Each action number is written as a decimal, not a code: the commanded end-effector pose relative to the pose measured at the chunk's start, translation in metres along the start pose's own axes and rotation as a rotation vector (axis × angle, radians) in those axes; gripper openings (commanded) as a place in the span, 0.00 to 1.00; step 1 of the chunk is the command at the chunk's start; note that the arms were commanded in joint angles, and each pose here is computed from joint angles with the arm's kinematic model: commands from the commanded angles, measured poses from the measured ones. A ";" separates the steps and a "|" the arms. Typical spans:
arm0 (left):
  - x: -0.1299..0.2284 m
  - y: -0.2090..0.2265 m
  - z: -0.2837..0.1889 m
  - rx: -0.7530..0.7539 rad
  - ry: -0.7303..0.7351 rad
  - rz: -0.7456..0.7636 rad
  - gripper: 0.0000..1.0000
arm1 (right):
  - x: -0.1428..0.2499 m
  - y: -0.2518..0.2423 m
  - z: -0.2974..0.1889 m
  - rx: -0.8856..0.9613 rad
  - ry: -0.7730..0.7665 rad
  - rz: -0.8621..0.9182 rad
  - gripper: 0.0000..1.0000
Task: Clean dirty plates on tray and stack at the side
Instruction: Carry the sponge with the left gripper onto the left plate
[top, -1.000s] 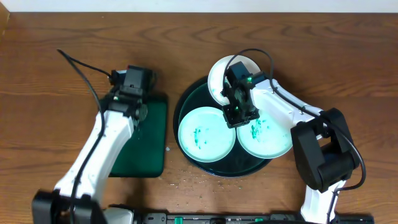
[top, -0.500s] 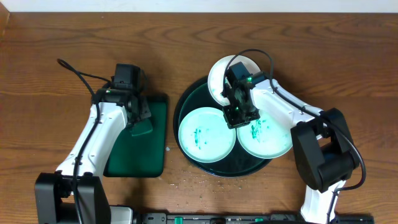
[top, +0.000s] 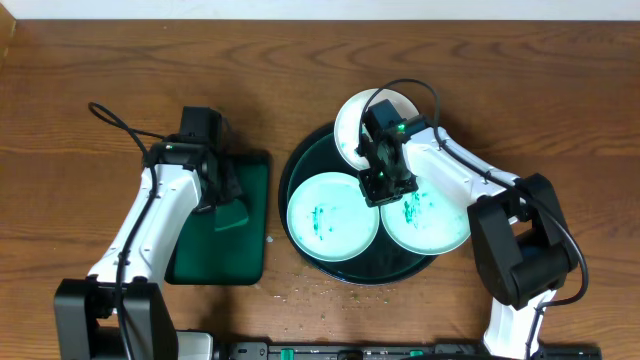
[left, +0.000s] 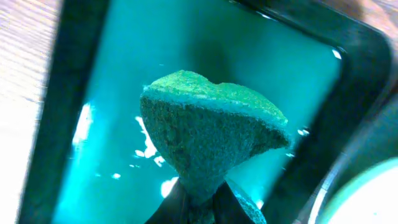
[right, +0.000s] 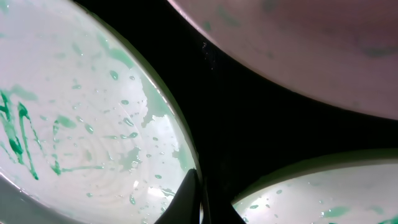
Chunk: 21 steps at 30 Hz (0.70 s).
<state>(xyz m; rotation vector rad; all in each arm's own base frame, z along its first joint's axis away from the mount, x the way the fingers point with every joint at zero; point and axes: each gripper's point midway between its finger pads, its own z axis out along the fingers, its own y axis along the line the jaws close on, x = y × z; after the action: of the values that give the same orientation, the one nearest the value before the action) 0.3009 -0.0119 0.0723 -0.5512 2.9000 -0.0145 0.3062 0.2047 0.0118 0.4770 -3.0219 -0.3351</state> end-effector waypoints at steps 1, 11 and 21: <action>-0.007 -0.025 -0.023 0.141 -0.028 0.014 0.07 | 0.003 0.007 0.004 -0.015 0.014 -0.026 0.01; 0.029 -0.092 -0.026 0.283 0.047 0.182 0.07 | 0.001 0.008 0.004 -0.017 0.003 -0.028 0.01; 0.062 -0.166 0.005 0.336 0.071 0.295 0.07 | 0.001 0.008 0.004 -0.016 0.005 -0.027 0.01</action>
<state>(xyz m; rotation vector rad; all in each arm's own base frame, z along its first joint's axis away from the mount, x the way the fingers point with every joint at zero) 0.3005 -0.1688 0.0702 -0.0291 2.9080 -0.4423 0.3081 0.2057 0.0118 0.4805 -3.0296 -0.3406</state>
